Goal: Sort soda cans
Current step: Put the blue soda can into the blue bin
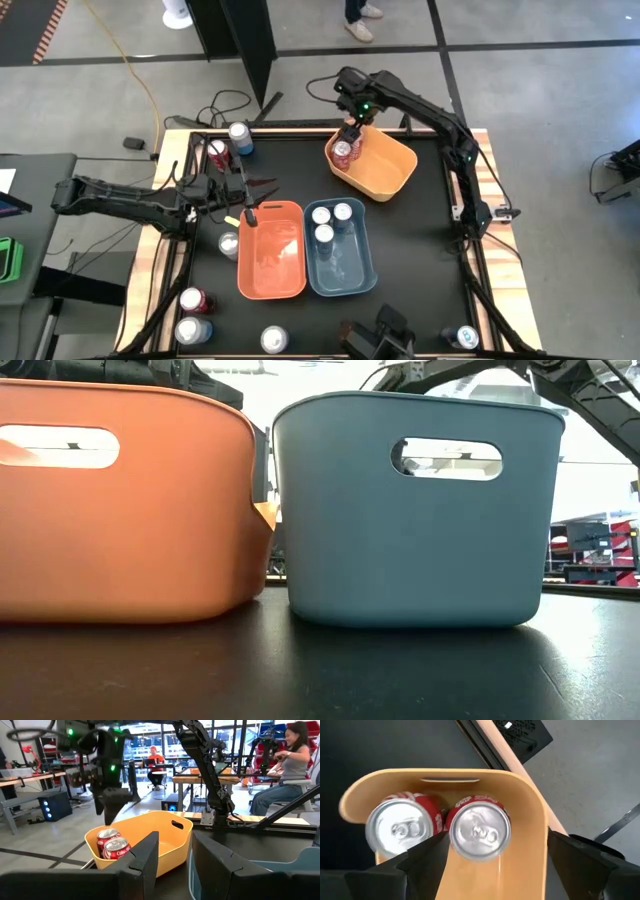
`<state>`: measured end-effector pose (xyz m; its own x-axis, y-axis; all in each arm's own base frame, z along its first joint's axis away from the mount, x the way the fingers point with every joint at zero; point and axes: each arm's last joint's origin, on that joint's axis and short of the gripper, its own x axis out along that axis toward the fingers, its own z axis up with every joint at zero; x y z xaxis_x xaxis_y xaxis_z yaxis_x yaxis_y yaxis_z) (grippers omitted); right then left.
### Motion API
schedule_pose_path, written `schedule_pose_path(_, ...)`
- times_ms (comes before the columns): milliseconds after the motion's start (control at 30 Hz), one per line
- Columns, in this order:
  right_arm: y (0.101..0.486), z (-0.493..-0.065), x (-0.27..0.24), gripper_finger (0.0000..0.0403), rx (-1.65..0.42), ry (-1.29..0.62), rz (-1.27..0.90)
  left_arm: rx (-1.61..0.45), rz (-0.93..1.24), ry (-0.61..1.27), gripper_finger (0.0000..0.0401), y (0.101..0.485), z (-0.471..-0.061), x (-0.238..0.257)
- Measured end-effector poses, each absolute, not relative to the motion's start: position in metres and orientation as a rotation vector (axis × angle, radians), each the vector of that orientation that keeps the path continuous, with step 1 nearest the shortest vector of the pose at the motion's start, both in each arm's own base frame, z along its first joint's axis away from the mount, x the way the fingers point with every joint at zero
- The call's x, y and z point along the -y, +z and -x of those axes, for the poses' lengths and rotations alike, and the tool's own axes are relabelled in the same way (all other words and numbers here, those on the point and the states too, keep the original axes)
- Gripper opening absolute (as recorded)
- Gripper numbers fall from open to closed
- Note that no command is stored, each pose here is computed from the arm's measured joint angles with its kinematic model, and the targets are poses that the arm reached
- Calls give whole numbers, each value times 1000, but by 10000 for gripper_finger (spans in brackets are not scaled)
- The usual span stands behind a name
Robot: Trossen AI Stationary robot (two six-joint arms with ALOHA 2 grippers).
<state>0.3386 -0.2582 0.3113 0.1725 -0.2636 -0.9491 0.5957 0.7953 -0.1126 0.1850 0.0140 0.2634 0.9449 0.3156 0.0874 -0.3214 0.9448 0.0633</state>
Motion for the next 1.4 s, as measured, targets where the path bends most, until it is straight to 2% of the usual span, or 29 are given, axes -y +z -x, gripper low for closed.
schedule_pose_path(333,350,-353,207,342,-1205,-530,-223,75,-78,325,114,263,-185,-14)
schedule_pose_path(633,397,-350,130,329,-1087,-464,-134,75,-77,325,114,263,-185,-14)
schedule_pose_path(800,409,-338,80,329,-1109,-484,-73,73,-76,325,114,263,-185,-14)
schedule_pose_path(1100,392,-290,-19,329,-1218,-314,-54,53,-76,324,114,261,-185,-14)
schedule_pose_path(1400,389,-219,-91,329,-1218,-350,-272,53,-76,324,114,261,-185,-14)
